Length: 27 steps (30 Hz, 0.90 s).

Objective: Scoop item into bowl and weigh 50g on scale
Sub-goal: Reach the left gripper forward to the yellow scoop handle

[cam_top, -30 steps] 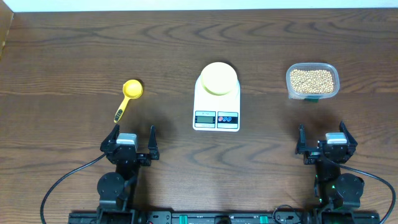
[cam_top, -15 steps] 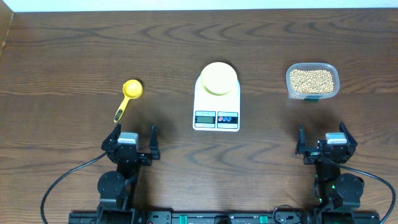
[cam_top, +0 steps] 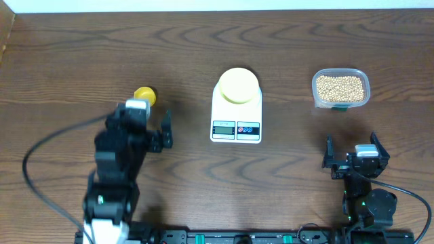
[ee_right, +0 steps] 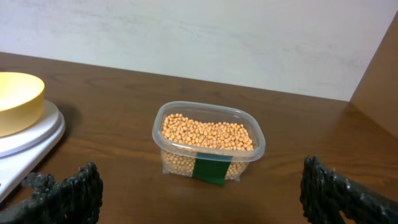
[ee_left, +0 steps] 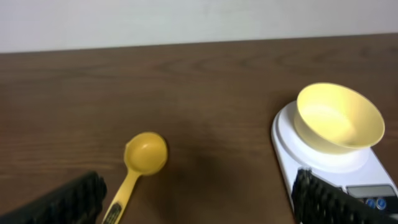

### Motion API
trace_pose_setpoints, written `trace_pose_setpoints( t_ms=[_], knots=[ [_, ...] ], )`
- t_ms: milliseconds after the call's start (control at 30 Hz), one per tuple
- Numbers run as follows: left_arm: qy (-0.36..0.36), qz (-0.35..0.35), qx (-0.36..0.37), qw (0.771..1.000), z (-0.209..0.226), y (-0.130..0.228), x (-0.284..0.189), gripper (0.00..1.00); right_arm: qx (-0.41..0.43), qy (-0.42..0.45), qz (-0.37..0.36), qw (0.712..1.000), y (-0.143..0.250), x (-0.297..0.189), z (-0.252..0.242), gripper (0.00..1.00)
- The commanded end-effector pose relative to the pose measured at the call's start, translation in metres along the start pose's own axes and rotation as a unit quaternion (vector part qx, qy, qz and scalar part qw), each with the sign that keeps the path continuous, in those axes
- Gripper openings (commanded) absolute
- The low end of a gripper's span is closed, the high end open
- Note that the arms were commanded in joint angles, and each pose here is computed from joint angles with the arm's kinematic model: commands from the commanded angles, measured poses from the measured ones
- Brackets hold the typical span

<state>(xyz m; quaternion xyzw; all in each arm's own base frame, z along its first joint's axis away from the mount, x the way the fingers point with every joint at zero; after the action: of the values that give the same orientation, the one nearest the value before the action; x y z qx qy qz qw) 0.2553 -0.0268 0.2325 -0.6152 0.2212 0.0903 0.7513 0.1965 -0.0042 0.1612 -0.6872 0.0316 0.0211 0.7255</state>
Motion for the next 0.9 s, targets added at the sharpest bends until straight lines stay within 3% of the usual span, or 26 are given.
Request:
trace_pose_setpoints(
  t_ms=[0, 200, 400, 633, 867],
  knots=[
    [0.028, 0.031, -0.01, 0.999, 0.002, -0.029, 0.013, 0.97, -0.004, 0.0, 0.001, 1.0, 0.001, 0.0, 0.001, 0.99],
    [0.048, 0.141, -0.034, 0.988, 0.018, -0.052, 0.052, 0.97, -0.004, 0.0, 0.001, 1.0, 0.001, 0.0, 0.001, 0.99],
    [0.147, 0.144, -0.081, 0.975, 0.043, -0.063, 0.087, 0.98, -0.004, 0.0, 0.001, 1.0, 0.001, 0.0, 0.001, 0.99],
    [0.103, 0.177, -0.129, 0.97, 0.112, -0.017, 0.113, 0.97, -0.004, 0.0, 0.001, 1.0, 0.001, 0.0, 0.001, 0.99],
    [0.082, 0.199, -0.169, 0.962, 0.135, 0.005, 0.112, 0.98, -0.004, 0.0, 0.001, 1.0, 0.001, 0.0, 0.001, 0.99]
  ],
)
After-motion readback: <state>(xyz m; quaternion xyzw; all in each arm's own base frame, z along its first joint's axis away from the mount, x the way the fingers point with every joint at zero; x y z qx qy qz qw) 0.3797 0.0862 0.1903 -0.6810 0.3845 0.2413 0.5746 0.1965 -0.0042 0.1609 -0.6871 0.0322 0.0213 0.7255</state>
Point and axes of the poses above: each gripper's point midway between its finger pads, its own x axis out along the fingers, its own z axis along the line the jaws close on, y = z × x, the point moved 5 cm from there along -x, back along the fingers, and after that the axes turned 11 degrees about x, right-handed, at the moved point
